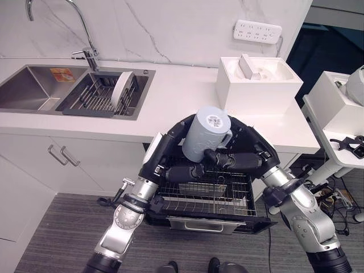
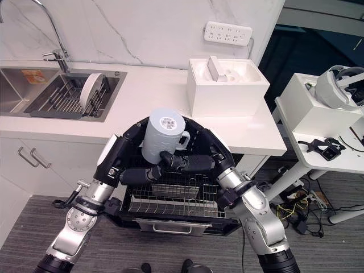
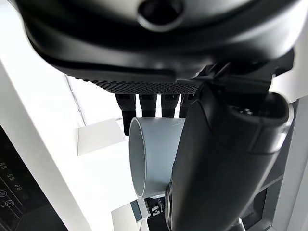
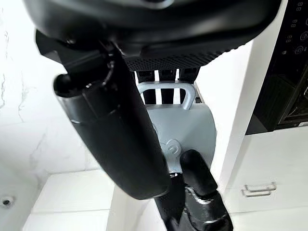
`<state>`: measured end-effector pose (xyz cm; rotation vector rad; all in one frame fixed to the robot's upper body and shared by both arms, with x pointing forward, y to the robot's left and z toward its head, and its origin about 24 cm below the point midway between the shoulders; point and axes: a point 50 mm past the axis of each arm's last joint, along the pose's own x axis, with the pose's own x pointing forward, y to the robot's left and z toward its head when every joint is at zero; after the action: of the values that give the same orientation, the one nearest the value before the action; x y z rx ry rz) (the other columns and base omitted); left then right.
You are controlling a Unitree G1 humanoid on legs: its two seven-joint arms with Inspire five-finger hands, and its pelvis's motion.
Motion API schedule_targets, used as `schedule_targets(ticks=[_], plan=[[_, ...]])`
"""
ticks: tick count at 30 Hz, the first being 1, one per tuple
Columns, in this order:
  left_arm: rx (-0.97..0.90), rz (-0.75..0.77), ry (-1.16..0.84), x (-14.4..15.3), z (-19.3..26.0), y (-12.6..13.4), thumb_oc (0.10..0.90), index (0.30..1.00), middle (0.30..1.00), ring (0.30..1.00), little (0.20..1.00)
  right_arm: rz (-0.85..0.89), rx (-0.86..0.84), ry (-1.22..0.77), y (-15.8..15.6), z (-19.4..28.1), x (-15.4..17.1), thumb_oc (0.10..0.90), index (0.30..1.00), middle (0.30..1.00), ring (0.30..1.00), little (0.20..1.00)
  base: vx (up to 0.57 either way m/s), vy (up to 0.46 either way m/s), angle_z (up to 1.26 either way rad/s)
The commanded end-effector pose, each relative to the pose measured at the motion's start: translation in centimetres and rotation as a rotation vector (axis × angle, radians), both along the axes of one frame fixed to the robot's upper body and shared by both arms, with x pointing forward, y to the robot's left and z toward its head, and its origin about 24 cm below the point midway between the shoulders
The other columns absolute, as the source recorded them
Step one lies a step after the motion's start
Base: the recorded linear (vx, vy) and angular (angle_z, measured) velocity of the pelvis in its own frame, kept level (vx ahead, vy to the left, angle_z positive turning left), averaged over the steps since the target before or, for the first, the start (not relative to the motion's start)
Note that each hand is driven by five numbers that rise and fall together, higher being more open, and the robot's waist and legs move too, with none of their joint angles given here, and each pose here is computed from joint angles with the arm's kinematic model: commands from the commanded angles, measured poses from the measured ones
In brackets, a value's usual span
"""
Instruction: Place the dishes in the dishwasher.
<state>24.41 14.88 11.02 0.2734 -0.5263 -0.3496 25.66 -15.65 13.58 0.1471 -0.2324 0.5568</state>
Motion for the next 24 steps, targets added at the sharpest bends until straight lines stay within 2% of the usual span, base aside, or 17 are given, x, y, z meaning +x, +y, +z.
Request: schedule_targets(ticks=[1, 15, 16, 17, 18, 24], plan=[[-0.131, -0.157, -0.355, -1.37, 6.71, -2.18, 0.4, 0.3, 0.3, 0.3, 0.3, 0.045, 0.07, -0.228, 0.91, 4.43, 0.42, 0.4, 0.3, 0.3, 0.3, 0.3, 0.0, 0.0, 0.0], [-0.146, -0.145, -0.338, -1.35, 6.49, -2.08, 0.4, 0.3, 0.3, 0.3, 0.3, 0.023, 0.102, -0.225, 0.89, 4.34, 0.33, 0.4, 0.3, 0.3, 0.3, 0.3, 0.0, 0.0, 0.0], [-0.149, -0.146, -0.336, -1.38, 6.47, -2.07, 0.424, 0.335, 0.335, 0.335, 0.335, 0.02, 0.105, -0.224, 0.9, 4.32, 0.34, 0.4, 0.3, 0.3, 0.3, 0.3, 0.0, 0.0, 0.0], [-0.156, -0.15, -0.326, -1.35, 6.41, -2.08, 0.753, 0.829, 0.829, 0.829, 0.829, 0.015, 0.11, -0.221, 0.9, 4.24, 0.38, 0.4, 0.3, 0.3, 0.3, 0.3, 0.0, 0.0, 0.0], [-0.158, -0.153, -0.315, -1.28, 6.38, -2.08, 0.8, 0.9, 0.9, 0.9, 0.9, 0.012, 0.113, -0.22, 0.89, 4.2, 0.4, 0.4, 0.3, 0.3, 0.3, 0.3, 0.0, 0.0, 0.0], [-0.188, -0.128, -0.307, -1.24, 6.48, -1.63, 0.8, 0.9, 0.9, 0.9, 0.9, -0.015, 0.13, -0.213, 0.58, 3.96, 0.31, 0.4, 0.3, 0.3, 0.3, 0.3, 0.0, 0.0, 0.0]])
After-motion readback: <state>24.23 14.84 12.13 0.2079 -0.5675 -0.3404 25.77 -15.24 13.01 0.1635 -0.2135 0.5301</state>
